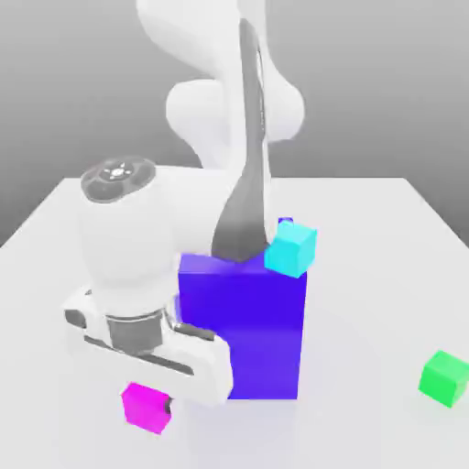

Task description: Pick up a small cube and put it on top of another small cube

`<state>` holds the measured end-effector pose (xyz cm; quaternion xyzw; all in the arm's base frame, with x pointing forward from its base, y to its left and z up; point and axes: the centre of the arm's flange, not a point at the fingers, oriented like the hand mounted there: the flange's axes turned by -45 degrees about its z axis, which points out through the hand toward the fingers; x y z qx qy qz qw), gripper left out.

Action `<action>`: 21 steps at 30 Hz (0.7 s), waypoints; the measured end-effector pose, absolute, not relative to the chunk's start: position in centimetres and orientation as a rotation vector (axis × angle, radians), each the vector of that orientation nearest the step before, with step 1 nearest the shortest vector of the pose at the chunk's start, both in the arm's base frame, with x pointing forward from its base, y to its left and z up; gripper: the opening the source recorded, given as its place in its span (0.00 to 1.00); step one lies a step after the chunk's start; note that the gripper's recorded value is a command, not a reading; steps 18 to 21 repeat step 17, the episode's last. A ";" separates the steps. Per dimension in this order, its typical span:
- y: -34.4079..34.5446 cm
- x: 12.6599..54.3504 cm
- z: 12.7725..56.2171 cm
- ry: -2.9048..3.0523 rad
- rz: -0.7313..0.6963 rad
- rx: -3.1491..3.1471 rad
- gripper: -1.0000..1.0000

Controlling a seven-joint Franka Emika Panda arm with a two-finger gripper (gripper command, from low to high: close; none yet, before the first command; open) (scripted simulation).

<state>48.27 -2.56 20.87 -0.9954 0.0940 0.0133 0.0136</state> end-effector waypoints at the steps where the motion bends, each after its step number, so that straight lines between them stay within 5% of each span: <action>1: -0.1 48.2 21.1 0.175 0.042 -3.108 0.00; 9: 19.9 42.1 23.0 -0.828 0.027 -3.012 0.00; 13: 29.4 37.4 19.5 -1.319 0.005 -2.850 0.00; 14: 30.4 36.7 18.5 -1.369 0.003 -2.827 1.00; 21: 30.4 36.7 18.5 -1.369 0.003 -2.827 1.00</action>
